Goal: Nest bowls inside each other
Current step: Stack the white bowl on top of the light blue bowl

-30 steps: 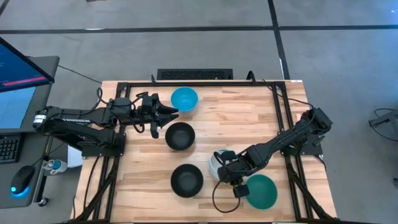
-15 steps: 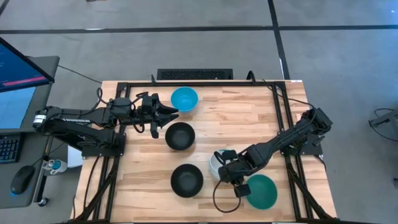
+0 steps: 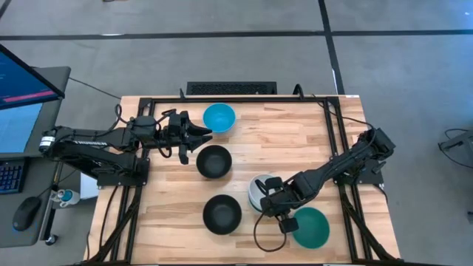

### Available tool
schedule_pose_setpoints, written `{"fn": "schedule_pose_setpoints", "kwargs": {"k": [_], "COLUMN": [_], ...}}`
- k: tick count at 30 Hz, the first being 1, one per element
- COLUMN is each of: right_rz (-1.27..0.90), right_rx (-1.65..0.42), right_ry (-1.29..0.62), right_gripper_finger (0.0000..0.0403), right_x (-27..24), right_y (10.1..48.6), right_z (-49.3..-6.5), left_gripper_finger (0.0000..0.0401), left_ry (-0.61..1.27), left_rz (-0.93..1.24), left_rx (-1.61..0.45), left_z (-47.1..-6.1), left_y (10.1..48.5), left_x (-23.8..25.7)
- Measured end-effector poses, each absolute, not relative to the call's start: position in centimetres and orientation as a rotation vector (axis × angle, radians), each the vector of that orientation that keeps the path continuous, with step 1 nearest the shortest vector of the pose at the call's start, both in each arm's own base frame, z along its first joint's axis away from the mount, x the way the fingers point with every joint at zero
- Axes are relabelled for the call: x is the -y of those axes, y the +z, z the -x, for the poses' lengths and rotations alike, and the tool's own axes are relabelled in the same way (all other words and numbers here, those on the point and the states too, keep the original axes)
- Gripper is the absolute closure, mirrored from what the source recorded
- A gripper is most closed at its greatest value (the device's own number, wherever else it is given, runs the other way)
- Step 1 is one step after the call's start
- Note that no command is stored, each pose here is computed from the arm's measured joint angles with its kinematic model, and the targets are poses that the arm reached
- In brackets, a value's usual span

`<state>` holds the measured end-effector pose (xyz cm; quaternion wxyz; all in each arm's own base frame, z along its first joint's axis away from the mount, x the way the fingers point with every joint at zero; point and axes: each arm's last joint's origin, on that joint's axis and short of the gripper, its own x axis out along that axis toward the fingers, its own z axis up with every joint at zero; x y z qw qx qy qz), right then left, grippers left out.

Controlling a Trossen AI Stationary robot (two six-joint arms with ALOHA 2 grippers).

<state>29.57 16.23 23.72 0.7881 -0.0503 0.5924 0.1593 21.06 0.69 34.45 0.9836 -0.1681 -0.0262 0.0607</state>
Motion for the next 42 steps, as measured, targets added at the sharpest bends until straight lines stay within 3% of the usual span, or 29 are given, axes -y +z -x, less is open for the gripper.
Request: {"fn": "schedule_pose_setpoints", "kwargs": {"k": [42], "right_rz": [0.286], "right_rx": [-1.434], "right_ry": [0.216], "right_gripper_finger": [0.0393], "right_x": [-15.8], "right_y": [23.3], "right_z": [-27.4], "left_gripper_finger": [0.0286], "left_ry": [0.123], "left_rz": [0.306], "left_rx": [0.050], "left_z": [-21.1], "left_y": [34.4], "left_x": [-0.7]}}
